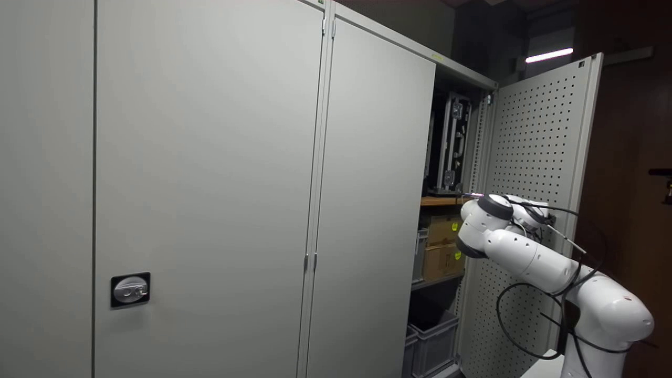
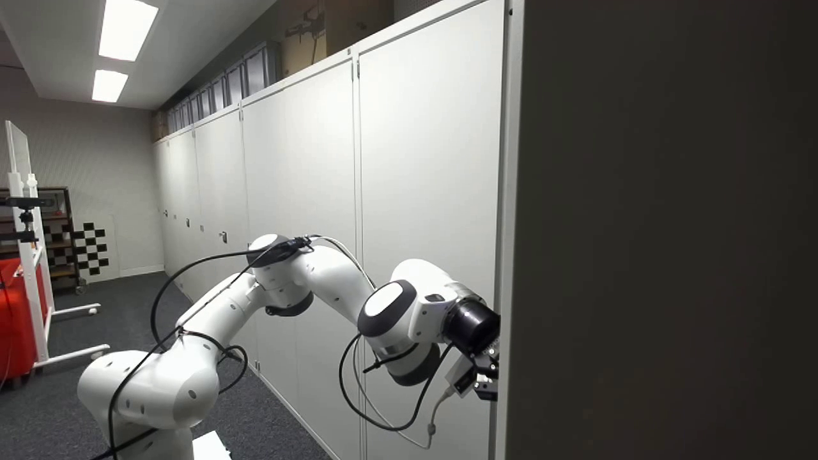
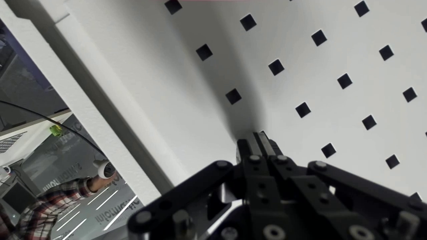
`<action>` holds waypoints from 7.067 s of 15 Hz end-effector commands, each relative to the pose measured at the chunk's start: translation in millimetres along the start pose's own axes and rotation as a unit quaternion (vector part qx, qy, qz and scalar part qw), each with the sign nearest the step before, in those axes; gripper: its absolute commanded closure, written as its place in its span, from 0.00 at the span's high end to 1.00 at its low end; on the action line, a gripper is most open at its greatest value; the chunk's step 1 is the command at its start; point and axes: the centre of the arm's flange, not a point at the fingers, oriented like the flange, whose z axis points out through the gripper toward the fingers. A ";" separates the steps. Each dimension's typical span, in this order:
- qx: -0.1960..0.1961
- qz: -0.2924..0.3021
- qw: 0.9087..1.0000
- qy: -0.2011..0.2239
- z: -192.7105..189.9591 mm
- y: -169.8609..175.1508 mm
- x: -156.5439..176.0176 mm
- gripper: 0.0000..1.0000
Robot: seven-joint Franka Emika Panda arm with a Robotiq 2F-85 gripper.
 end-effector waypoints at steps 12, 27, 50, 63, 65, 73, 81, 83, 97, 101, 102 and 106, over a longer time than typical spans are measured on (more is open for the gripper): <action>0.063 0.006 0.998 -0.002 28.5 -29.7 2.0 0.00; 0.207 0.010 0.977 -0.053 -52.7 -62.5 -31.8 0.00; 0.287 -0.076 0.890 -0.345 -189.0 -74.1 -27.1 0.00; 0.299 -0.315 0.750 -0.498 -186.9 -50.2 -1.3 0.24; 0.314 -0.349 0.717 -0.515 -190.0 -50.0 2.4 0.31; 0.368 -0.459 0.580 -0.563 -200.5 -29.5 54.1 0.33; 0.384 -0.546 0.482 -0.567 -221.0 -5.3 71.5 0.37; 0.389 -0.566 0.460 -0.562 -231.8 0.8 71.0 0.37; 0.451 -0.646 0.318 -0.528 -291.4 44.6 80.1 0.00; 0.476 -0.651 0.290 -0.515 -308.7 57.5 83.9 0.34; 0.482 -0.652 0.284 -0.512 -313.1 60.9 85.2 0.40; 0.499 -0.655 0.261 -0.504 -326.6 72.6 87.2 0.71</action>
